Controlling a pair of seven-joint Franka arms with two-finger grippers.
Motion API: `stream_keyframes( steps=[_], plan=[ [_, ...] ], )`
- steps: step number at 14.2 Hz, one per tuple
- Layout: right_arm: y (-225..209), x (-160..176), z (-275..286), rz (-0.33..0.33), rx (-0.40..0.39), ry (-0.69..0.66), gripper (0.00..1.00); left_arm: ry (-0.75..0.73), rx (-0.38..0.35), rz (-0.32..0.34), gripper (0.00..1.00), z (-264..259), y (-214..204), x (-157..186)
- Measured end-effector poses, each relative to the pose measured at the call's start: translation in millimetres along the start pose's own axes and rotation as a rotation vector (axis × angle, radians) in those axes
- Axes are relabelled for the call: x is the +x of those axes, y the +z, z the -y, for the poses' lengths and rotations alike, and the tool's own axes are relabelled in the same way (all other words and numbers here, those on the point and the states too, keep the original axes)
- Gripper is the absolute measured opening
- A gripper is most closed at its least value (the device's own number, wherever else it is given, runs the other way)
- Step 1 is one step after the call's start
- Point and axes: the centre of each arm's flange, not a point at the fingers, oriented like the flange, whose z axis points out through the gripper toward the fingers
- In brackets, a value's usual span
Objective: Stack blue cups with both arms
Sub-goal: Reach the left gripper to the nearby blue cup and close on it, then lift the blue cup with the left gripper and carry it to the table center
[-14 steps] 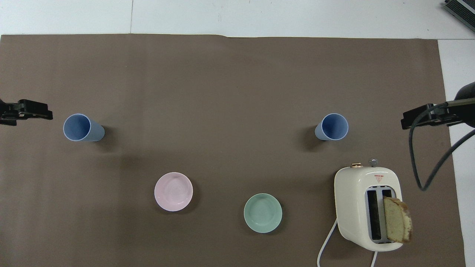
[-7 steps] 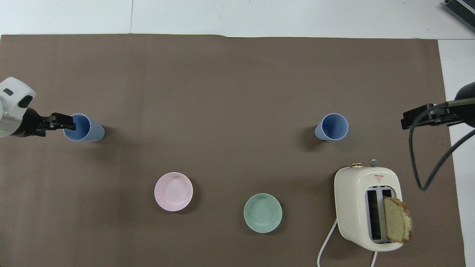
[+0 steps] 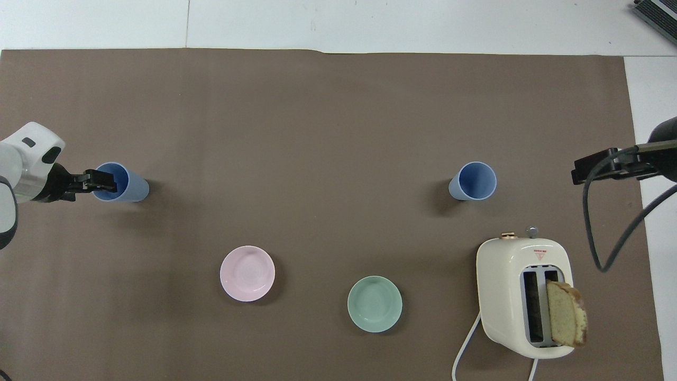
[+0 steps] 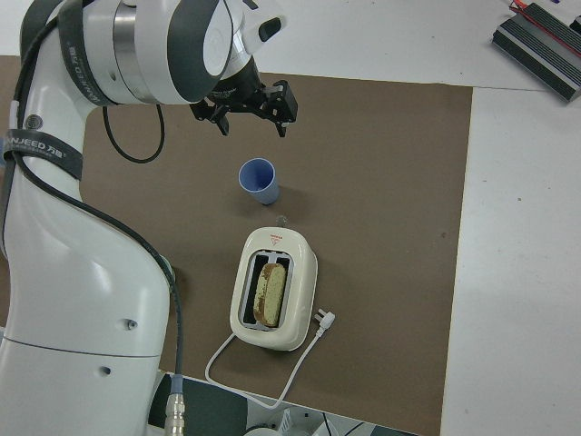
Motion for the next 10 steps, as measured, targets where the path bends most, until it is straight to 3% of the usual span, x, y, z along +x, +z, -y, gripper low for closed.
stream_keyframes(
  steps=[3,4,6,10],
  plan=[
    [0,0,0,0.0,0.0,0.0,1.0,0.002,-0.001,-0.005,0.94,-3,2,1],
    [0,0,0,0.0,0.0,0.0,1.0,0.0,-0.002,-0.001,0.88,-2,5,1],
    [0,0,0,0.0,0.0,0.0,1.0,-0.005,-0.003,0.006,0.58,0,11,2],
    [0,0,0,0.0,0.0,0.0,1.0,-0.014,-0.009,-0.014,0.11,-2,1,13]
  ],
)
